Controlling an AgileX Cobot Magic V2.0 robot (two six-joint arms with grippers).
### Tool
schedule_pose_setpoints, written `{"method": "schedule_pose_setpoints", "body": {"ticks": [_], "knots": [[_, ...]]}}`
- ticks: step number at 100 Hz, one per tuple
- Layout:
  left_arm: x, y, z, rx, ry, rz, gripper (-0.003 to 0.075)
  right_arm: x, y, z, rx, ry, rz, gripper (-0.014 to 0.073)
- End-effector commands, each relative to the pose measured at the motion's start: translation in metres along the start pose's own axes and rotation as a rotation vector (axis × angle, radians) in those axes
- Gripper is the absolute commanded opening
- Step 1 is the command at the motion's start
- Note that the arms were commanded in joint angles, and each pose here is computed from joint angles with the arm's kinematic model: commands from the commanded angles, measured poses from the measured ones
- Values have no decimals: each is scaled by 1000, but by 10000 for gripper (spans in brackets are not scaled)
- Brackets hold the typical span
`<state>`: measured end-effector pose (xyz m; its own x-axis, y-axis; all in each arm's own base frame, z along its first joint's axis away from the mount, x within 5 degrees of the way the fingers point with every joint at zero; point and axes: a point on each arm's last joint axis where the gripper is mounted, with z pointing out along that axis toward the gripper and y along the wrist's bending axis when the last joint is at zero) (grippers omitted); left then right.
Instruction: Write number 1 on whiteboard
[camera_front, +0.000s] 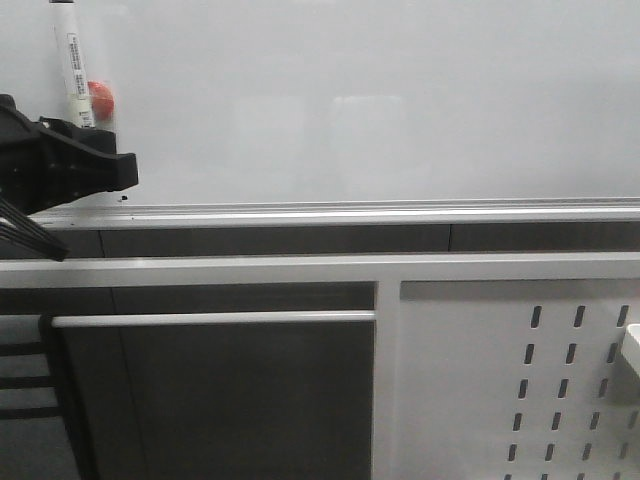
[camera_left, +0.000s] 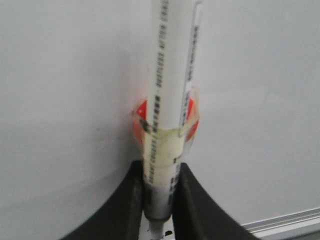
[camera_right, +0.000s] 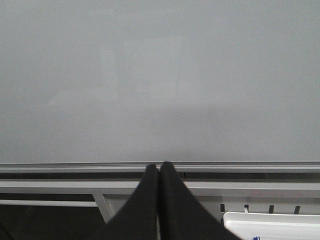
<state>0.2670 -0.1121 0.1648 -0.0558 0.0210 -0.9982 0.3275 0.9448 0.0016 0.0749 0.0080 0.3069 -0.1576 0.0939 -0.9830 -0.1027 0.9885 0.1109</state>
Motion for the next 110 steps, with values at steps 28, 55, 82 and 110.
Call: {"method": "schedule_pose_setpoints", "body": {"ticks": [28,55,82,110], "knots": [[-48,-2,-14,22,-319,-10,-21,-18,3,-1,-20,-105,-43,-69],[-45,-11,-37,143,-304,39,-21,-18,4,-1,-34,-104,-2,-69],[-36,-17,-55,225,-262,70,-21,-2,5,9,-45,26,92,-69],[-19,-24,-72,318,-186,66,-21,15,22,26,-219,22,27,-69]]}}
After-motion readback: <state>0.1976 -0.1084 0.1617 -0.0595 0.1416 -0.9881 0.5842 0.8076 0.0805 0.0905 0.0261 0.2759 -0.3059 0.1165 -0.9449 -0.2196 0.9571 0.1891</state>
